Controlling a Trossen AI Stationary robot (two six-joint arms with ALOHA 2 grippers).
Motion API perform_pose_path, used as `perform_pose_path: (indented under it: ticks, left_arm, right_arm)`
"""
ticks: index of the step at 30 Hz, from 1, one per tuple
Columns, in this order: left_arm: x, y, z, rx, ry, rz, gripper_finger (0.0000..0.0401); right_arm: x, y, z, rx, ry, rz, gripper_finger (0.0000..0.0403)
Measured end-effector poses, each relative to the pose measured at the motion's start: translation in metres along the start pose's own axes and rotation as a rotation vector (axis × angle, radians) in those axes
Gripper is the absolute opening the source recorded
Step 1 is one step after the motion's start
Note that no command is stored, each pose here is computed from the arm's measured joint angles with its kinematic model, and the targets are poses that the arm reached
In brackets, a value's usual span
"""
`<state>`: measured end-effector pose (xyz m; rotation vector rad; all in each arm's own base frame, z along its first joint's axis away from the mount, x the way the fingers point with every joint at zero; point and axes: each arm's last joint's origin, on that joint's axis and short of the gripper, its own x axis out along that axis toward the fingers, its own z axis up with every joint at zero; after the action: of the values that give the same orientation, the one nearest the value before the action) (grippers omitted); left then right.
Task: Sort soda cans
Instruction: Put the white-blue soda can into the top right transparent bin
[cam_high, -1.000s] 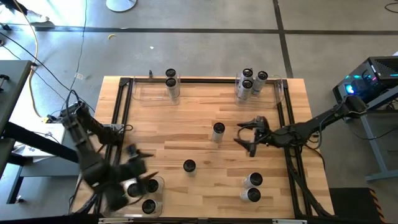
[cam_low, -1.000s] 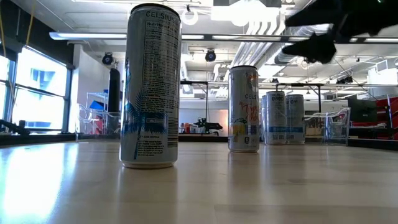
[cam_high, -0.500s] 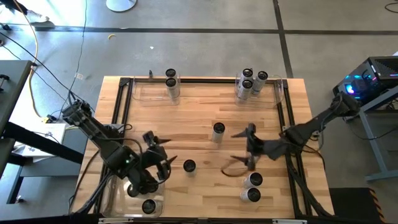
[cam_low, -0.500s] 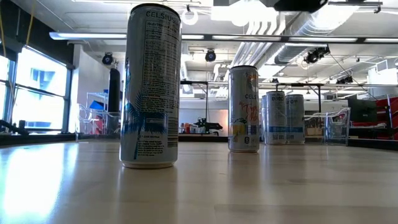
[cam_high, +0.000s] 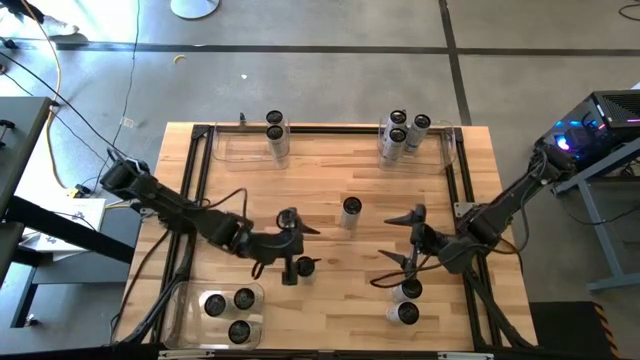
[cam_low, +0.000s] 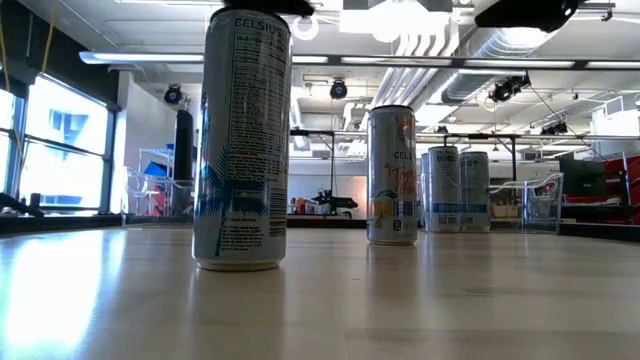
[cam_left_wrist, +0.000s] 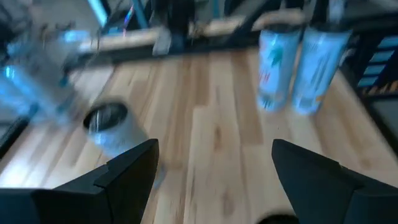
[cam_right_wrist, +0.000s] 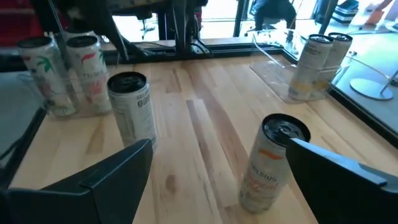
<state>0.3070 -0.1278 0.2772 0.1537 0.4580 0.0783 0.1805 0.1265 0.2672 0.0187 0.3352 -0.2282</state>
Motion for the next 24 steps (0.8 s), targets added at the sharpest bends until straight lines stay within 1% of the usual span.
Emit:
perform_pose_path:
  ticks: [4,6,8,10,13,15,17,21,23,24]
  left_arm:
    - [0.000,0.000,0.010,-0.021,-0.073,-0.030,0.0305]
    - [-0.003,-0.004,0.008,-0.050,-0.062,-0.058,0.0305]
    - [-0.011,-0.011,0.004,-0.072,-0.017,-0.081,0.0305]
    - [-0.022,-0.016,0.003,-0.107,-0.002,-0.091,0.0305]
    - [-0.036,-0.019,0.007,-0.133,-0.039,-0.020,0.0305]
    - [-0.037,-0.016,0.009,-0.109,-0.058,0.018,0.0305]
    - [-0.032,-0.008,0.010,-0.085,-0.046,0.006,0.0305]
    - [-0.008,0.022,0.006,-0.137,-0.033,-0.042,0.0305]
    - [0.004,0.041,0.002,-0.144,-0.017,-0.035,0.0305]
    - [0.008,0.051,0.001,-0.143,-0.016,-0.020,0.0305]
  right_arm:
    - [-0.002,0.001,0.000,0.057,-0.014,-0.020,0.0366]
    - [-0.002,0.002,-0.001,0.089,-0.018,-0.027,0.0366]
    - [0.000,0.005,-0.004,0.106,-0.015,-0.038,0.0366]
    - [0.004,0.008,-0.007,0.117,-0.007,-0.052,0.0366]
    - [0.011,0.015,-0.011,0.121,-0.027,-0.084,0.0366]
    - [0.018,0.021,-0.009,0.083,-0.081,-0.119,0.0366]
    - [0.025,0.024,-0.002,0.041,-0.135,-0.133,0.0366]
    - [0.030,0.018,0.016,-0.022,-0.213,-0.153,0.0366]
    - [0.026,0.009,0.026,-0.071,-0.224,-0.090,0.0366]
    - [0.023,0.004,0.030,-0.106,-0.224,-0.028,0.0366]
